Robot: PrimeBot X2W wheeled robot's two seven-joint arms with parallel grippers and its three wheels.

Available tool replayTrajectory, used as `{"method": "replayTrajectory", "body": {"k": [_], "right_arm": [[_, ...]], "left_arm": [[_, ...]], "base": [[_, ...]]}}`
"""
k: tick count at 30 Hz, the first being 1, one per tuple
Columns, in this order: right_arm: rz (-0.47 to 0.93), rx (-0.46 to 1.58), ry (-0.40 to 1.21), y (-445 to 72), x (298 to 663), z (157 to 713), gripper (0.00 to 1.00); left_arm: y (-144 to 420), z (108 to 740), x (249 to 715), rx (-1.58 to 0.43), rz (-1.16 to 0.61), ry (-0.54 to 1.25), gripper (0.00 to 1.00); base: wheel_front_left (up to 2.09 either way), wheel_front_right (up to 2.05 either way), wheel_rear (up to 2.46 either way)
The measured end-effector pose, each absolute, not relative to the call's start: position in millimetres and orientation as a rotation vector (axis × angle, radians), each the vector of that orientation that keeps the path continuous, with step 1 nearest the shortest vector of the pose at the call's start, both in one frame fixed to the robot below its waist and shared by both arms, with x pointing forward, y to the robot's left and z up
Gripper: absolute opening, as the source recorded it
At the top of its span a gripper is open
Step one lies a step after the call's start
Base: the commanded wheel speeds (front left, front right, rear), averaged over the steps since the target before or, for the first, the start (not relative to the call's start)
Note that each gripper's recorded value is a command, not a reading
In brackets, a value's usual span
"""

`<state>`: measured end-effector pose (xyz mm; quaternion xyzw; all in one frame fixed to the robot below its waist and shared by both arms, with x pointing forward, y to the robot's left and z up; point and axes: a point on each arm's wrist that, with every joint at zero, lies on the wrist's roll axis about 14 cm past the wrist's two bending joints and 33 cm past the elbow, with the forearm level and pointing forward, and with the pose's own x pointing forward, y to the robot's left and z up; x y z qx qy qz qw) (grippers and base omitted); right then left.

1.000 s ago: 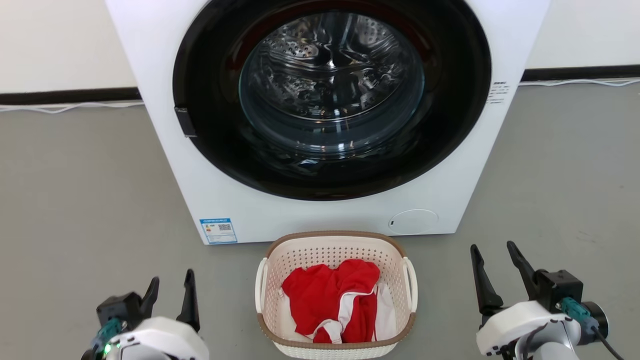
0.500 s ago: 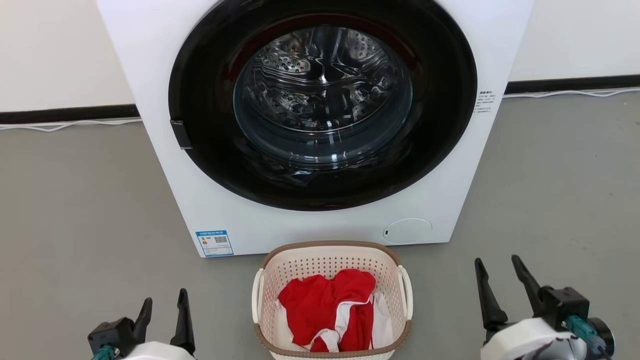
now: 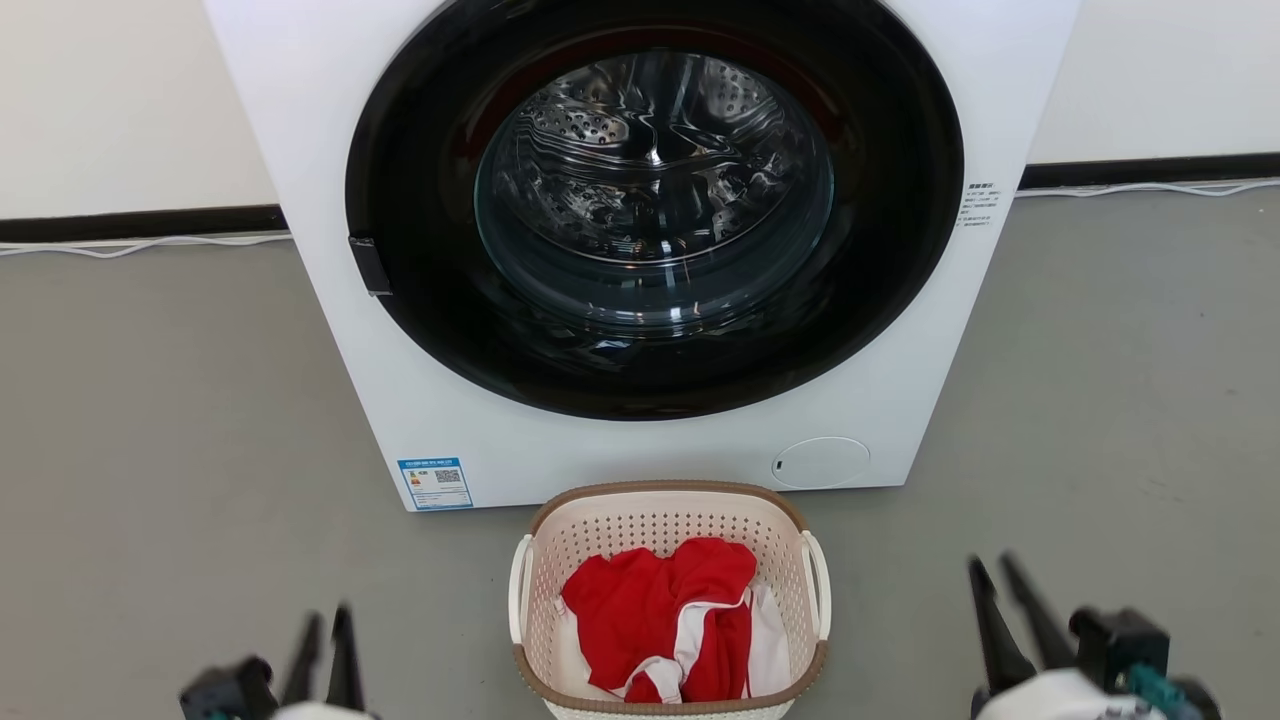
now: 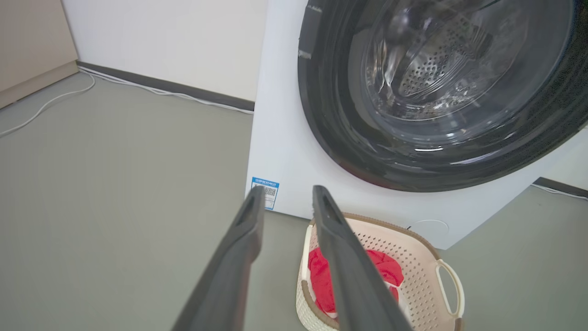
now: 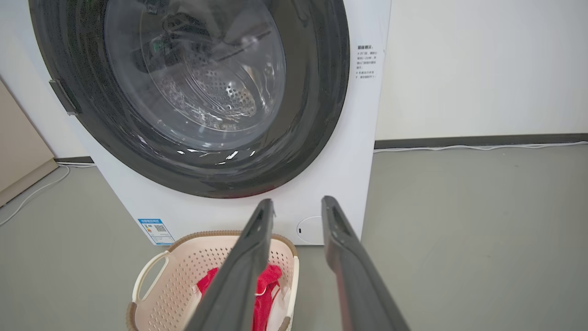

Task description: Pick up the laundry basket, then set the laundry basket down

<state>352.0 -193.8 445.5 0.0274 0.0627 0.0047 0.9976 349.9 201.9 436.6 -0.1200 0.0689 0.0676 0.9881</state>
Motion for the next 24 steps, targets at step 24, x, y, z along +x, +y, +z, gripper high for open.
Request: {"method": "replayTrajectory", "body": {"k": [24], "right_arm": [[-0.068,0.304,0.180,-200.3,344.2,431.2,0.00]], "left_arm": [[204.4,418.1,339.2,-0.464,0.194,0.213,0.00]], "base": [[0.00,0.00,0.00]]}}
